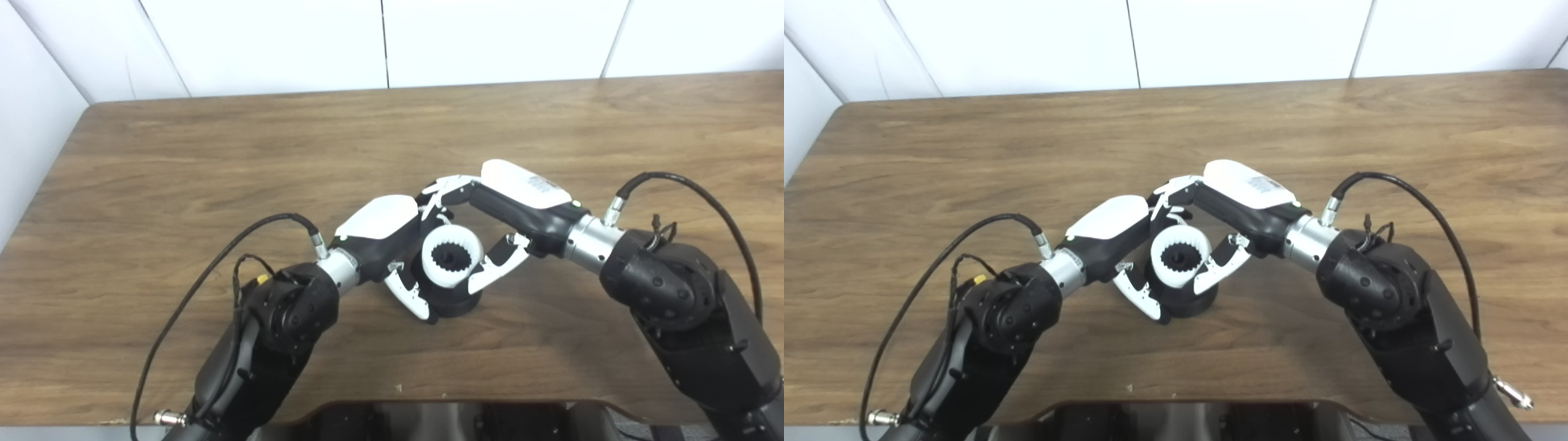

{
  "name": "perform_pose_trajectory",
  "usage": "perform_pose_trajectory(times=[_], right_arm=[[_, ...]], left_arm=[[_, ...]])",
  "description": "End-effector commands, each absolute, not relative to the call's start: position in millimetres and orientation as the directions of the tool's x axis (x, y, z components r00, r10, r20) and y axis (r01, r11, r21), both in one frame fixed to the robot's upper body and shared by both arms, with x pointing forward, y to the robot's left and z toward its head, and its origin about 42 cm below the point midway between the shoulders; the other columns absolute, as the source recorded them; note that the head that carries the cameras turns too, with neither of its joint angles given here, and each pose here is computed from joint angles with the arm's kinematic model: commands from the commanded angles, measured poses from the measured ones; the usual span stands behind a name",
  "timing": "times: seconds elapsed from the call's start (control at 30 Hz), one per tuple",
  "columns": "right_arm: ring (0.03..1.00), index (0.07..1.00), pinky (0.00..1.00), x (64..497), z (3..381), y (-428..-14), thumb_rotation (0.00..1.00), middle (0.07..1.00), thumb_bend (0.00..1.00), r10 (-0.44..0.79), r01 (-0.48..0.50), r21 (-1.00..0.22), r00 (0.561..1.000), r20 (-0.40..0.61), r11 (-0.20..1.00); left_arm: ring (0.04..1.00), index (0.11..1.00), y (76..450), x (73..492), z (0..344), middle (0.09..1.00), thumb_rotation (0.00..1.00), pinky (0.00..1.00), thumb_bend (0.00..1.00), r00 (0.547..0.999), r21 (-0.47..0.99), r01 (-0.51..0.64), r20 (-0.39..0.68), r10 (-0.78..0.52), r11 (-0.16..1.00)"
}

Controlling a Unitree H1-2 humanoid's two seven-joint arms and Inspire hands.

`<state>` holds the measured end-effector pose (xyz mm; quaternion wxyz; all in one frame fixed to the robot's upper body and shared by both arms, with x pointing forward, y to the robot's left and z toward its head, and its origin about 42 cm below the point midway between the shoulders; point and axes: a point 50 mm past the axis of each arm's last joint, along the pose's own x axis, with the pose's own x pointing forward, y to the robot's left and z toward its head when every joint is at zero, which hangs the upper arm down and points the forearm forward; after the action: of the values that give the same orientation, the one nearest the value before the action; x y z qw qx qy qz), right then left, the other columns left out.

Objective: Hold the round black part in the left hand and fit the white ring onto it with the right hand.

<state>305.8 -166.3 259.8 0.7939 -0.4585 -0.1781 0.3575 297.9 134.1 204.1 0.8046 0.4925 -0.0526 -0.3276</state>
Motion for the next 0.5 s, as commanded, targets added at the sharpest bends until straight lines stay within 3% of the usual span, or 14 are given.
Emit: perform_pose_trajectory(times=[0.0, 0.47], right_arm=[[0.876, 0.494, 0.77, 308.7, 266.7, -166.6, 0.15, 0.809, 0.52, 0.737, -0.373, -0.868, 0.675, -0.011, 0.329], [0.872, 0.494, 0.77, 308.3, 259.5, -169.3, 0.15, 0.817, 0.52, 0.738, -0.391, -0.863, 0.674, -0.033, 0.318]], left_arm=[[0.993, 0.645, 130.4, 300.5, 228.7, 0.917, 0.14, 0.81, 0.85, 0.79, 0.855, 0.401, -0.142, -0.597, 0.327], [0.986, 0.638, 129.6, 301.7, 230.1, 0.91, 0.13, 0.81, 0.85, 0.79, 0.86, 0.398, -0.145, -0.595, 0.319]])
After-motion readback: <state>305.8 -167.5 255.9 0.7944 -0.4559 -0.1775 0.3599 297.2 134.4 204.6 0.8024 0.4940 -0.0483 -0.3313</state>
